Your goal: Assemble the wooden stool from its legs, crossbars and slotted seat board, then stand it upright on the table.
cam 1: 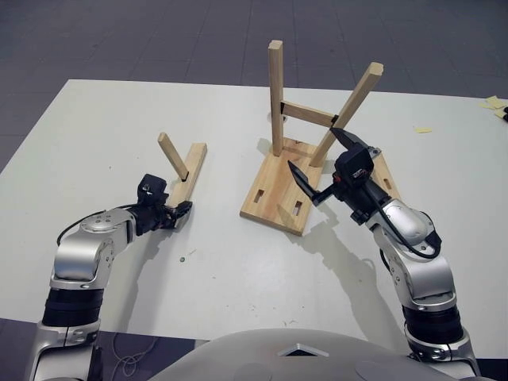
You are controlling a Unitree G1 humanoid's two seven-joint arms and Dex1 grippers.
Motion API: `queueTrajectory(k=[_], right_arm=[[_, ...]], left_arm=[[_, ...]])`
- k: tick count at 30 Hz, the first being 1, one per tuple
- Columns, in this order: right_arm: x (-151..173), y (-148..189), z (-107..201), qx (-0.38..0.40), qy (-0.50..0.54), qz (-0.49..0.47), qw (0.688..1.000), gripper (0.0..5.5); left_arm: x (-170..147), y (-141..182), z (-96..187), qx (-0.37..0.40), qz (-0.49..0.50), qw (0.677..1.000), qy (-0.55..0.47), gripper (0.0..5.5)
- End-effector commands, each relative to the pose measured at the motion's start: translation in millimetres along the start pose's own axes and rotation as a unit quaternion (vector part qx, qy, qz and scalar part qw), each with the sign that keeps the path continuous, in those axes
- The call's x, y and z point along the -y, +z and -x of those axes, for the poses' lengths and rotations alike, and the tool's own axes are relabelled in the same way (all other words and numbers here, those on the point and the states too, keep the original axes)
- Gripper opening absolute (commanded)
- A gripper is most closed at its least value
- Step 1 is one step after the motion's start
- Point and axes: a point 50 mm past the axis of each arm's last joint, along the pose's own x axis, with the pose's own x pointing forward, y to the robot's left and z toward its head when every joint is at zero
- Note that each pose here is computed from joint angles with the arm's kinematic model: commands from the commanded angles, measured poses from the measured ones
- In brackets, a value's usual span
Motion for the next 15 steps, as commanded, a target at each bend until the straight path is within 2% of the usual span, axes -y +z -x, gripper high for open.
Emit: queueTrajectory(k=[1,5,11,13,15], right_arm=[[2,2,-2,0.003,-0.003,0.004,1.000,5.40],[3,2,-3,0.001,-0.004,0.016,1.000,5.40],[4,3,-6,0.007,-0.008,0.015,1.000,5.40],[10,6,-8,0.014,-0.019,0.004,1.000,5.40],[19,12,-12,0.026,-0.032,-0.015,0.999,5.40]], left_arm=[[-3,0,3,-0.021,-0.050,0.999,-0.001,2.73],[-6,-1,1,-0.028,-0.065,0.998,-0.001,2.11],[4,13,-6,0.018,-0.062,0.998,-0.011,2.08],[-3,40,-6,0.086,-0.065,0.994,0.033,2.08],[-17,80,1,0.181,-0.058,0.976,0.106,2.08]])
